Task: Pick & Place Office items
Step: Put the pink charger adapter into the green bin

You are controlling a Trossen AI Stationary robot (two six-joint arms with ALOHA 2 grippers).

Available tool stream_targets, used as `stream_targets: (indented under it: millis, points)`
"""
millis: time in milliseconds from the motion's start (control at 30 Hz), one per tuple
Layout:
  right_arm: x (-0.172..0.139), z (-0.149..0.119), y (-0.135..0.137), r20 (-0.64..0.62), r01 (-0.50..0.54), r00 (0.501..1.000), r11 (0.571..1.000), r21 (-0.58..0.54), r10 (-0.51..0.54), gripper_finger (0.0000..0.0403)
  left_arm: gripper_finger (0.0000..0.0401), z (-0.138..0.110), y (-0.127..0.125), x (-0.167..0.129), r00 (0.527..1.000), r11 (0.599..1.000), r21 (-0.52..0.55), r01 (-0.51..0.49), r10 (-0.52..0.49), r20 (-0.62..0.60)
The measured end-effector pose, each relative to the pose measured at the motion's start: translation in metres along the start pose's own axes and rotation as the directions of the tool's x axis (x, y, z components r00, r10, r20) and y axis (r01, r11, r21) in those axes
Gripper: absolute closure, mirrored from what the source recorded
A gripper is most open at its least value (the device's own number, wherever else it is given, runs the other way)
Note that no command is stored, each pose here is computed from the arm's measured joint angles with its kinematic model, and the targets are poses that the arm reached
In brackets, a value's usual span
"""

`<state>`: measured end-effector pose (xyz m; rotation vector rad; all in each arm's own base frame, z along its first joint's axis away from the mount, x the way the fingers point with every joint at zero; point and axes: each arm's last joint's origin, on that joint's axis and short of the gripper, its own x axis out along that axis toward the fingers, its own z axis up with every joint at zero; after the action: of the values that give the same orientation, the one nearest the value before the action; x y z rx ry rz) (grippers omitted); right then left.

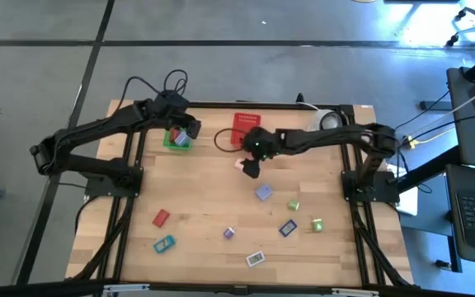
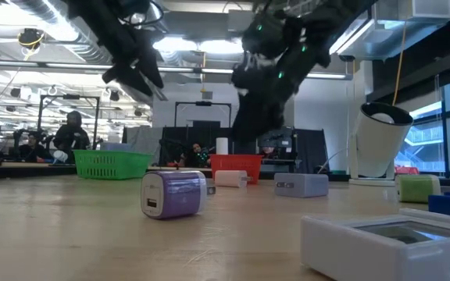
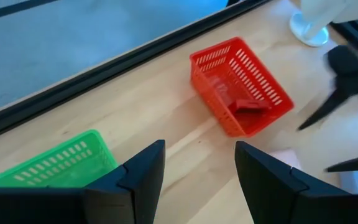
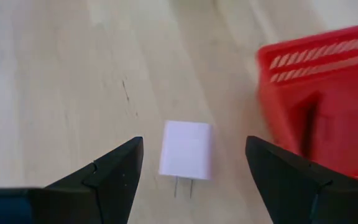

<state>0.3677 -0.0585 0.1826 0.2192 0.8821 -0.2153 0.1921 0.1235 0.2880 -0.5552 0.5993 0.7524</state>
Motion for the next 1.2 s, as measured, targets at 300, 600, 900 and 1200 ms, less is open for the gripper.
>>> stream_targets:
  millis: [300,600,900,1200]
  points:
    - [0.032,-0.01,0.01,0.011,0.067,0.998,0.997,-0.029,-0.066,0.0117,0.021,-0.001,-0.003,-0.007,1.0,1.0,-0.003,0.021,-0.021,0.016]
    - [0.054,-0.023,0.006,-0.049,0.088,0.995,0.996,-0.016,-0.088,0.0117,0.021,-0.001,-0.003,-0.007,1.0,1.0,-0.015,0.02,-0.02,0.014]
    - [0.067,-0.029,0.007,-0.058,0.085,0.995,0.996,-0.017,-0.086,0.0125,0.021,-0.001,-0.003,-0.007,1.0,1.0,-0.008,0.015,-0.014,0.017]
    - [0.067,-0.029,0.007,-0.06,0.071,0.996,0.997,0.019,-0.069,0.021,0.021,-0.001,-0.003,-0.007,1.0,1.0,0.019,0.01,-0.011,0.019]
